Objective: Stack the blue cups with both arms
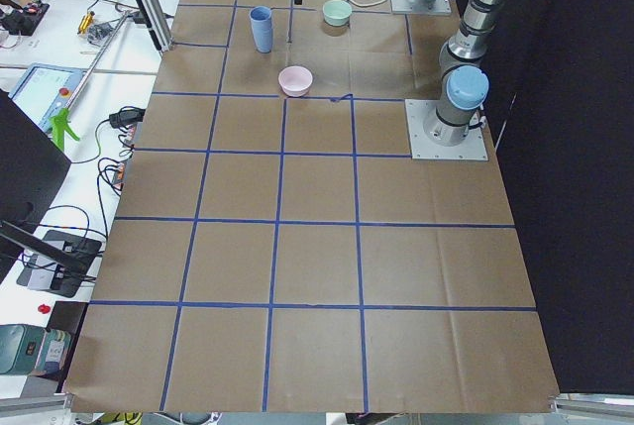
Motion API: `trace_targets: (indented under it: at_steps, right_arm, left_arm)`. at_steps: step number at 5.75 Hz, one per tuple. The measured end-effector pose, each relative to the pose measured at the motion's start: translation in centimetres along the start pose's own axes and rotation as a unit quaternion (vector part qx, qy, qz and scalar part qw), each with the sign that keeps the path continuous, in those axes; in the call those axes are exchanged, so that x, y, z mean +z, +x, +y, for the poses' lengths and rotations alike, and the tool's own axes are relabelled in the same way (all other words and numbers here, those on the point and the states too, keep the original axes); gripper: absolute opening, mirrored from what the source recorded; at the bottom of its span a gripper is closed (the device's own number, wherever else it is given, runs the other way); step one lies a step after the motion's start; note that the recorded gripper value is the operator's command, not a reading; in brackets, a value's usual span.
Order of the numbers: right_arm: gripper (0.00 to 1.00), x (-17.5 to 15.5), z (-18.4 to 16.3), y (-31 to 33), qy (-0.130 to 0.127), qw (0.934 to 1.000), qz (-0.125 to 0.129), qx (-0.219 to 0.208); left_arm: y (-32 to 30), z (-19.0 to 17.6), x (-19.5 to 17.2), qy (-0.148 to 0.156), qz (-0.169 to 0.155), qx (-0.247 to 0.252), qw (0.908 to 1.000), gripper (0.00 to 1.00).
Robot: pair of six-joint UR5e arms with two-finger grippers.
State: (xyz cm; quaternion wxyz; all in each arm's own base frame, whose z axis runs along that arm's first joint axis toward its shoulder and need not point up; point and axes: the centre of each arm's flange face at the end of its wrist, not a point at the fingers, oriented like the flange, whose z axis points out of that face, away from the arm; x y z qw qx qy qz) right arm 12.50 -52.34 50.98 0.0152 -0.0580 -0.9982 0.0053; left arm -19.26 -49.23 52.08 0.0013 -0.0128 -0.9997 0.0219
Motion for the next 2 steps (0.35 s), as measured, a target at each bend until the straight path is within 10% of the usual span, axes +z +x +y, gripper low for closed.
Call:
trace_targets:
  at_steps: [2]
  right_arm:
    - [1.0, -0.07, 0.03, 0.01, 0.001, 1.0, 0.0, 0.001]
  left_arm:
    - [0.0, -0.01, -0.04, 0.0, 0.0, 0.0, 1.0, 0.99]
